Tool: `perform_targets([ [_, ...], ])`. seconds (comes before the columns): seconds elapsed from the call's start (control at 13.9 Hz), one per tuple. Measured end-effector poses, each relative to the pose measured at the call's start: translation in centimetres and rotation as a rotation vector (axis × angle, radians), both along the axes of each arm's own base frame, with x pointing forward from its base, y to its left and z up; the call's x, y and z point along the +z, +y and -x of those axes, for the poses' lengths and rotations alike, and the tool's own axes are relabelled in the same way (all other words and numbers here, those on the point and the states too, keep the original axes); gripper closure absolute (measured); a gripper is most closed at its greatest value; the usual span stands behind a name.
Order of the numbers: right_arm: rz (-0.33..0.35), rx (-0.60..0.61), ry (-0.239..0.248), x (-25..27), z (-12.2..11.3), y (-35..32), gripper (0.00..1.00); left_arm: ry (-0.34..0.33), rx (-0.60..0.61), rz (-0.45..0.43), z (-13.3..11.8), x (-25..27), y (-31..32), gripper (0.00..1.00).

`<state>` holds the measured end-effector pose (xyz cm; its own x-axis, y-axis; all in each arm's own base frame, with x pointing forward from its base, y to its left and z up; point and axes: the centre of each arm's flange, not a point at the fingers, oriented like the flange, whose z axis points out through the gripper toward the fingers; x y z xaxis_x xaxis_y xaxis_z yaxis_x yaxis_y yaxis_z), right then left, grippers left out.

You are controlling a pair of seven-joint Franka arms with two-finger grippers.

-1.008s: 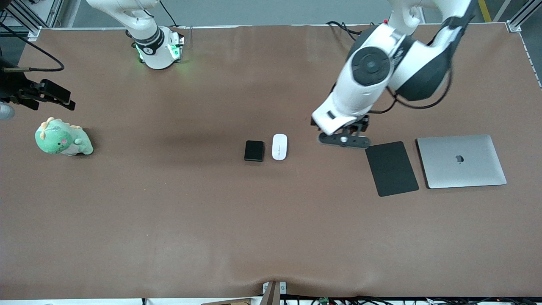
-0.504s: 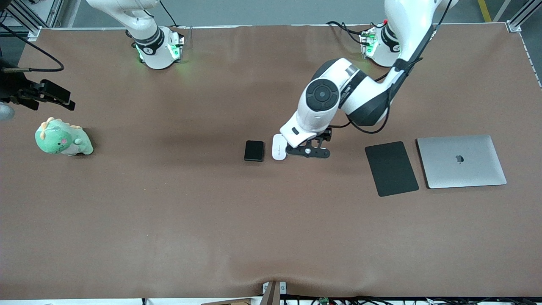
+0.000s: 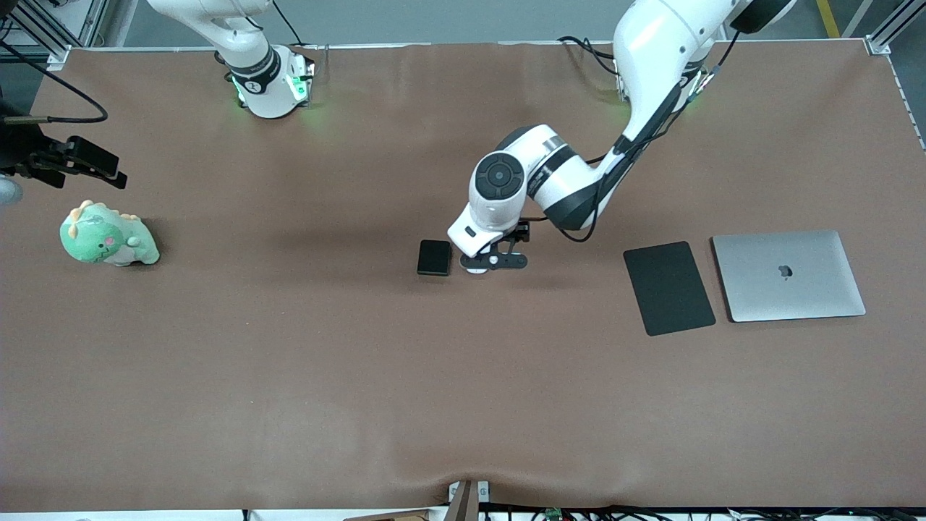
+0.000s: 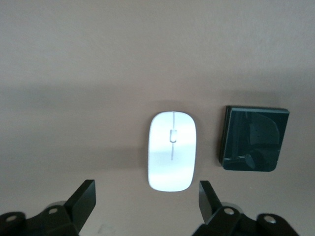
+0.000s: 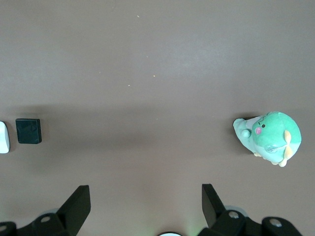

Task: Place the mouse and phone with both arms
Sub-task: 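Close the left gripper on the white mouse and lift it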

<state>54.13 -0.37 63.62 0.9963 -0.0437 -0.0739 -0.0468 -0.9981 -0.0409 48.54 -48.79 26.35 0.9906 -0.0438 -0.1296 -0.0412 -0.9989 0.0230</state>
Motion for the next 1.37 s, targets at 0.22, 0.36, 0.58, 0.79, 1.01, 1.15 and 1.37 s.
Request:
perform_targets([
  [0.22, 0.000, 0.000, 0.000, 0.0, 0.0, 0.0, 0.00, 0.017, 0.002, 0.010, 1.2, -2.8, -1.3, 0.12],
  [0.36, 0.000, 0.000, 0.000, 0.0, 0.0, 0.0, 0.00, 0.012, 0.011, 0.008, 1.9, -4.1, -2.0, 0.13],
  [0.58, 0.000, 0.000, 0.002, 0.0, 0.0, 0.0, 0.00, -0.021, 0.011, -0.026, 2.3, -6.3, -2.2, 0.14],
  [0.79, 0.000, 0.000, 0.002, 0.0, 0.0, 0.0, 0.00, -0.013, 0.031, -0.032, 2.3, -8.1, -2.0, 0.16],
  [1.01, 0.000, 0.000, 0.002, 0.0, 0.0, 0.0, 0.00, -0.005, 0.065, -0.040, 2.4, -8.9, -1.9, 0.21],
  [1.15, 0.000, 0.000, 0.002, 0.0, 0.0, 0.0, 0.00, -0.004, 0.070, -0.040, 2.4, -8.9, -1.9, 0.32],
  [1.37, 0.000, 0.000, 0.002, 0.0, 0.0, 0.0, 0.00, -0.005, 0.071, -0.039, 2.3, -8.9, -1.9, 0.37],
])
